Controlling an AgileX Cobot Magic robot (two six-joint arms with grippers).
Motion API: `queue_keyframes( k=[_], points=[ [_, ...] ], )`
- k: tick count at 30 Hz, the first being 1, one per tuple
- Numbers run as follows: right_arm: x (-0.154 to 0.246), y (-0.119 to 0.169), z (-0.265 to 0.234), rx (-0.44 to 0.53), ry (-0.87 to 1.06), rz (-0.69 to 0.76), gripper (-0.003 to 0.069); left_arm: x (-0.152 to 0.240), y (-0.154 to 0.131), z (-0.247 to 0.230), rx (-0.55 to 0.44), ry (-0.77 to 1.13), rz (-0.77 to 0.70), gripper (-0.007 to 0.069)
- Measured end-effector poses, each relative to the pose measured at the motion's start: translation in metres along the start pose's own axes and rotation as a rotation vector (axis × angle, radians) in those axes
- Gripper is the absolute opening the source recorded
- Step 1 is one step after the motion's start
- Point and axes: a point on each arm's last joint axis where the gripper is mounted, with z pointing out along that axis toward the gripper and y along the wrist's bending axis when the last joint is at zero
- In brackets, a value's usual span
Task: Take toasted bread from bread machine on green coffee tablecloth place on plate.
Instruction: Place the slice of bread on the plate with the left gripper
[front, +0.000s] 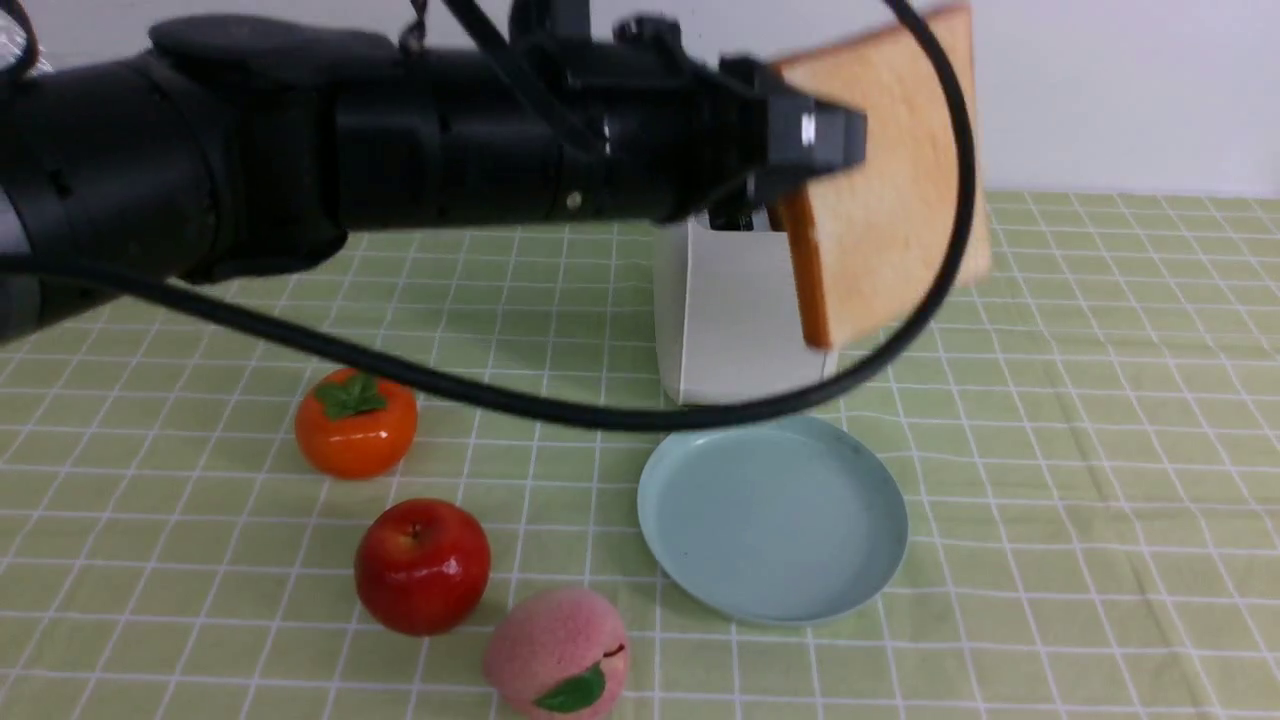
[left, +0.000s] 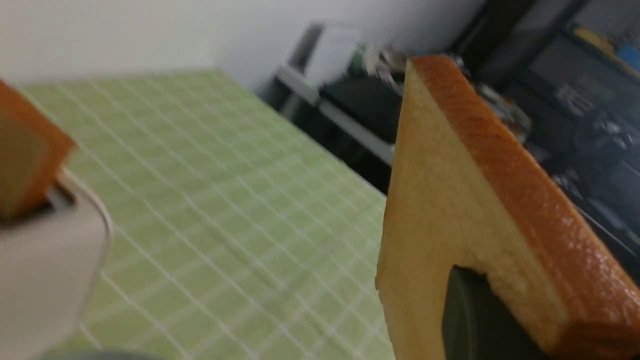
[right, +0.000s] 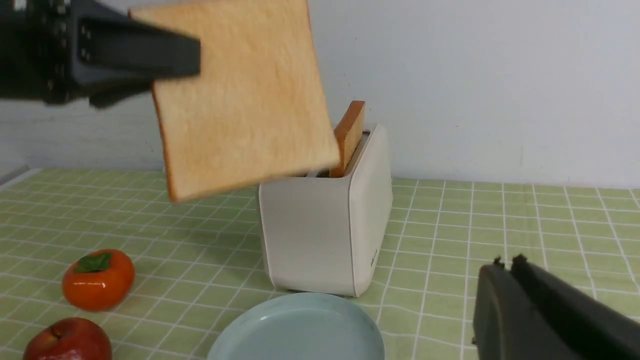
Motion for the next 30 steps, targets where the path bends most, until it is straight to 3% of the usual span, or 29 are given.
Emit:
queue_keyframes(
  k=[6,14,22,25,26,27,29,30],
  points=[
    [0.0,0.0,0.0,0.0,0.0,0.0,0.0032,0.039,0.04,0.03,-0.094,0.178,-0.154,0.0099],
    [0.0,0.0,0.0,0.0,0.0,0.0,0.0033,0.071,0.089,0.061,-0.243,0.192,-0.263,0.0099],
    [0.0,0.0,0.0,-0.003,0.003,0.003,0.0033,0.087,0.104,0.072,-0.269,0.216,-0.327,0.0109],
    [0.0,0.0,0.0,-0.003,0.003,0.003,0.0034,0.09,0.107,0.073,-0.274,0.222,-0.333,0.0164],
    [0.0,0.0,0.0,-0.003,0.004,0.002,0.0034,0.092,0.109,0.074,-0.277,0.233,-0.323,0.0237],
    [0.0,0.0,0.0,-0.003,0.004,0.001,0.0034,0.092,0.109,0.074,-0.278,0.235,-0.323,0.0258],
    [0.001,0.0,0.0,-0.005,0.009,0.0,0.0034,0.093,0.109,0.073,-0.279,0.247,-0.309,0.0407],
    [0.001,0.0,0.0,-0.005,0.009,0.0,0.0034,0.093,0.109,0.073,-0.28,0.248,-0.308,0.0419]
  ],
)
